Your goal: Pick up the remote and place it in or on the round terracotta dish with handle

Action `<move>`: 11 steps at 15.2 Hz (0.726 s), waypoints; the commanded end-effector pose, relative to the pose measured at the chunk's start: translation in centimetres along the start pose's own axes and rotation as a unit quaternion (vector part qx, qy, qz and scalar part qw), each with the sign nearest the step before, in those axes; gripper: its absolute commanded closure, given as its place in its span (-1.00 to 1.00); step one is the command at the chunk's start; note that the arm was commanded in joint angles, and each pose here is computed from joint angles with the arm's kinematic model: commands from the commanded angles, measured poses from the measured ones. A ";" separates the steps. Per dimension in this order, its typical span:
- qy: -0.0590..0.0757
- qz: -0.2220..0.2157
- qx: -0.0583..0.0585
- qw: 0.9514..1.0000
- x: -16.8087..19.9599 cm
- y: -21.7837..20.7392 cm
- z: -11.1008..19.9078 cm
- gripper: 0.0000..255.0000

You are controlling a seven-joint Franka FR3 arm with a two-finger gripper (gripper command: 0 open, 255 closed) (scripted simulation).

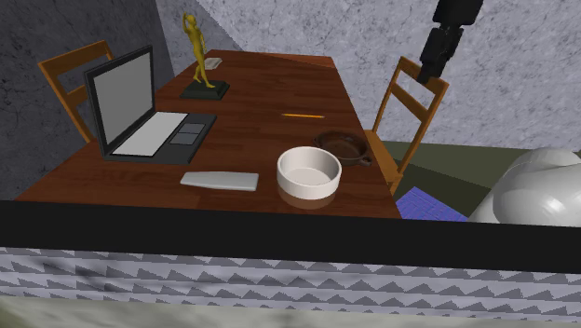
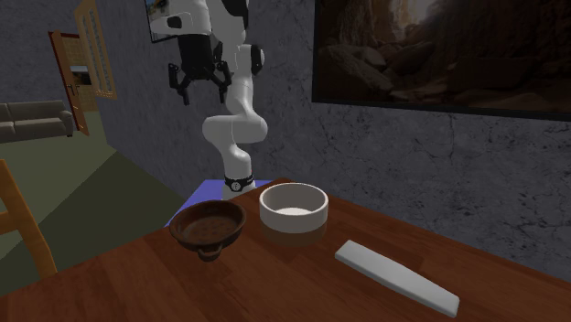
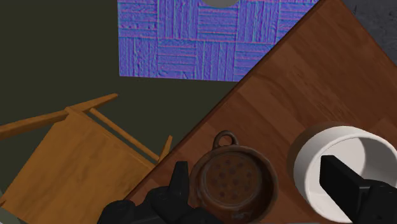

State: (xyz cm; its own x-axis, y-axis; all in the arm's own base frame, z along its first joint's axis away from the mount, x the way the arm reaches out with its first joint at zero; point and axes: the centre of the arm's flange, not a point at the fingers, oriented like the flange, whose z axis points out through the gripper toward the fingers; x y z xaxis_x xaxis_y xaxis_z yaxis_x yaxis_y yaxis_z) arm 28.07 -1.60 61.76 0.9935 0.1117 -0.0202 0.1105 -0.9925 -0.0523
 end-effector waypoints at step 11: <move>-0.001 -0.085 -0.008 0.996 9.9 -6.7 5.8 -1.00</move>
State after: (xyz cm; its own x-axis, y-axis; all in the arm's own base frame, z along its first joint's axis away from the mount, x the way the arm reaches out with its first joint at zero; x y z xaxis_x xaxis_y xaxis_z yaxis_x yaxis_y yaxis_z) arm 36.07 5.43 56.82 0.9654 0.2605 -0.0152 0.2597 -0.9648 -0.0406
